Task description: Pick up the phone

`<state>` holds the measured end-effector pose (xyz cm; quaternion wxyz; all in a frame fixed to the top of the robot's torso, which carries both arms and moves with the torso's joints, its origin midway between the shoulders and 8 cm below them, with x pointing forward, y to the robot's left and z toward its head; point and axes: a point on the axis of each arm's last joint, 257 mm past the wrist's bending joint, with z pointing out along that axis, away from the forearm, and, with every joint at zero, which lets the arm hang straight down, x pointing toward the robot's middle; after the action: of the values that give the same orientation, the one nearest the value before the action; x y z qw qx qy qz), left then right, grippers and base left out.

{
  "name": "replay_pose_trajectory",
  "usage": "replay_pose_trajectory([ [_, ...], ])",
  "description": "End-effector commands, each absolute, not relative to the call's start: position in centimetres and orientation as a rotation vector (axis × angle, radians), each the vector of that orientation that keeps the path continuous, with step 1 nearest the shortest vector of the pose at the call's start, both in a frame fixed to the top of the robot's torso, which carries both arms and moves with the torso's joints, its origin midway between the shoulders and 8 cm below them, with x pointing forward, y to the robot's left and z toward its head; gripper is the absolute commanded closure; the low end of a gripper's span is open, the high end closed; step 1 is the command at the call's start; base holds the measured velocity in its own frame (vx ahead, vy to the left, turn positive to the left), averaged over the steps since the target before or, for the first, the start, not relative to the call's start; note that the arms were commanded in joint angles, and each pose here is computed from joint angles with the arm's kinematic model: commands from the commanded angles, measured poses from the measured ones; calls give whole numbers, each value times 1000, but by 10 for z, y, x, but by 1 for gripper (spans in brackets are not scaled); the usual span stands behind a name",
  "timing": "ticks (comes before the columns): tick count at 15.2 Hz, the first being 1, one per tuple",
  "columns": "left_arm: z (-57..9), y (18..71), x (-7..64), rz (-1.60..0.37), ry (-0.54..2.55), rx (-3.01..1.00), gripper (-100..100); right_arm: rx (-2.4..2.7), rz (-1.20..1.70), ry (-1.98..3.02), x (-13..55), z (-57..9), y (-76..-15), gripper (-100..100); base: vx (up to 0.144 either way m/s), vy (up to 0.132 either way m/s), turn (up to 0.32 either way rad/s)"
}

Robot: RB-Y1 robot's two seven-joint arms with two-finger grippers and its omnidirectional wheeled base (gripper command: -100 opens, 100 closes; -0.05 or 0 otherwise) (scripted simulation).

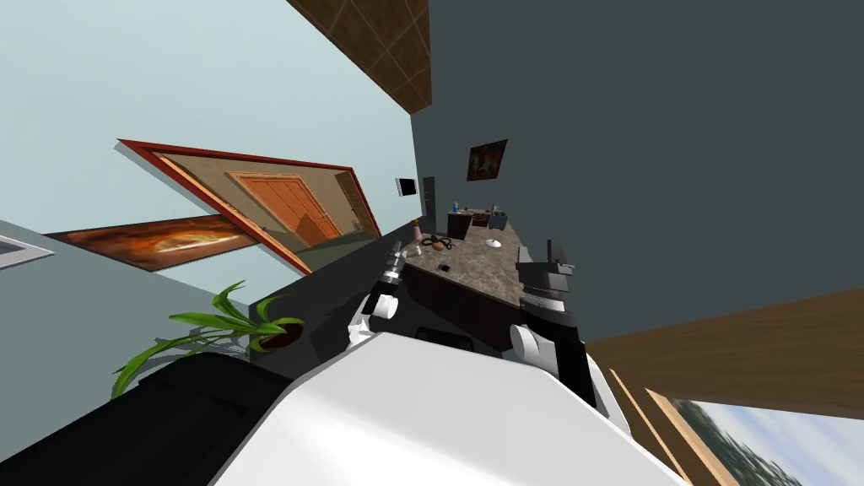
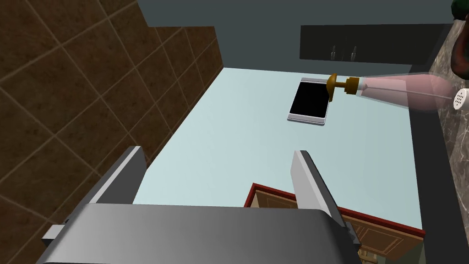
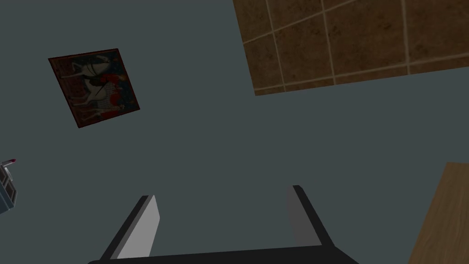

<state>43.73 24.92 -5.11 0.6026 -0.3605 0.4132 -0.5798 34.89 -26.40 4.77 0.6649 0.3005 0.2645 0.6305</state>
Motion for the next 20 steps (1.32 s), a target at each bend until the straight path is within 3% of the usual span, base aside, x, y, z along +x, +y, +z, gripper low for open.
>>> replay_pose_trajectory([
  [1, -68, 241, 456, -1359, 1007, -878, -100, 679, 1424, 597, 349, 48, -264, 0, 3, -1, -18],
  [20, -170, 191, 562, -1376, 1358, -1198, -100, 679, 1424, 597, 349, 48, -264, 0, 1, -1, -12],
])
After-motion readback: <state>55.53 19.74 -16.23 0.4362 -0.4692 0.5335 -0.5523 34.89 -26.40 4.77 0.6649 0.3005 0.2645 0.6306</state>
